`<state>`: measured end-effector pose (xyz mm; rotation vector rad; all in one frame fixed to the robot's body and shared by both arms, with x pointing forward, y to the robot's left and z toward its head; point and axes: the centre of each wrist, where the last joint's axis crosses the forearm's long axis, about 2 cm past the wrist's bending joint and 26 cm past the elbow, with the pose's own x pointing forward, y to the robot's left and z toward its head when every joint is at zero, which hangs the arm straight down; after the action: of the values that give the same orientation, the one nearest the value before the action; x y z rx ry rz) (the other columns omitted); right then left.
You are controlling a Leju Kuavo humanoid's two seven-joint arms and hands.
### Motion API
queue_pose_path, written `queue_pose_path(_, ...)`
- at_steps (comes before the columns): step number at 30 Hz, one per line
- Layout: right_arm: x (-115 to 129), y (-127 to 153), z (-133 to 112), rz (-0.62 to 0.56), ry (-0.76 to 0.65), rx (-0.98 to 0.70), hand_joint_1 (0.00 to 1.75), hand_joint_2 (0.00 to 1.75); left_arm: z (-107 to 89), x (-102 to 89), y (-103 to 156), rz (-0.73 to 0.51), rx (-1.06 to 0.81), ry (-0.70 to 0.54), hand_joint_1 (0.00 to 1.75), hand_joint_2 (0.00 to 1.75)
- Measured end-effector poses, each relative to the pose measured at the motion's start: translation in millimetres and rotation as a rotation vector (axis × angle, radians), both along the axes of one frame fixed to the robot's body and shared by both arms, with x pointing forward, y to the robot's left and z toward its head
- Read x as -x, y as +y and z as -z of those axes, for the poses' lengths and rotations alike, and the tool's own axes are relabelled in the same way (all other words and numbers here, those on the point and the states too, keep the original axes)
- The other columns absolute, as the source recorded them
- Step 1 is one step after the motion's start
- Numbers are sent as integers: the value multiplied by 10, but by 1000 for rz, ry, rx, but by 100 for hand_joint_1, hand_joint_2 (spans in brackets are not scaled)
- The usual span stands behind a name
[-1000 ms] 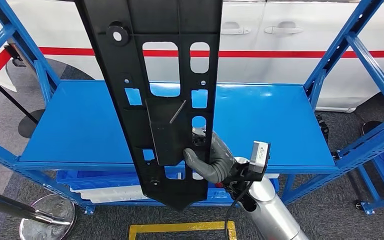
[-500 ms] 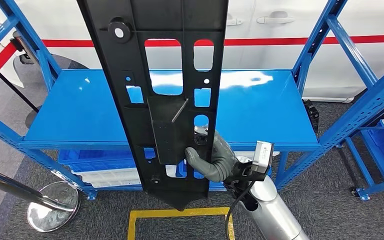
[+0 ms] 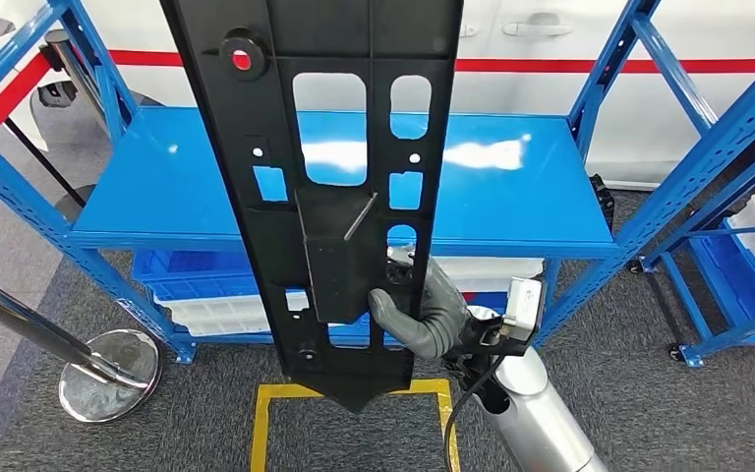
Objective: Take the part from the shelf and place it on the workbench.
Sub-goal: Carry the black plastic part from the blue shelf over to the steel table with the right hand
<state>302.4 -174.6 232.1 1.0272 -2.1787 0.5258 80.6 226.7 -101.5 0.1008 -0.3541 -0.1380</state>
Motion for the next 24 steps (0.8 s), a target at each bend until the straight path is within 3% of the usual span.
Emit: queue_pose_path(24,-17,25,-30,-12,-6,-21,175,175,5,24,7,2,1,15,0,175)
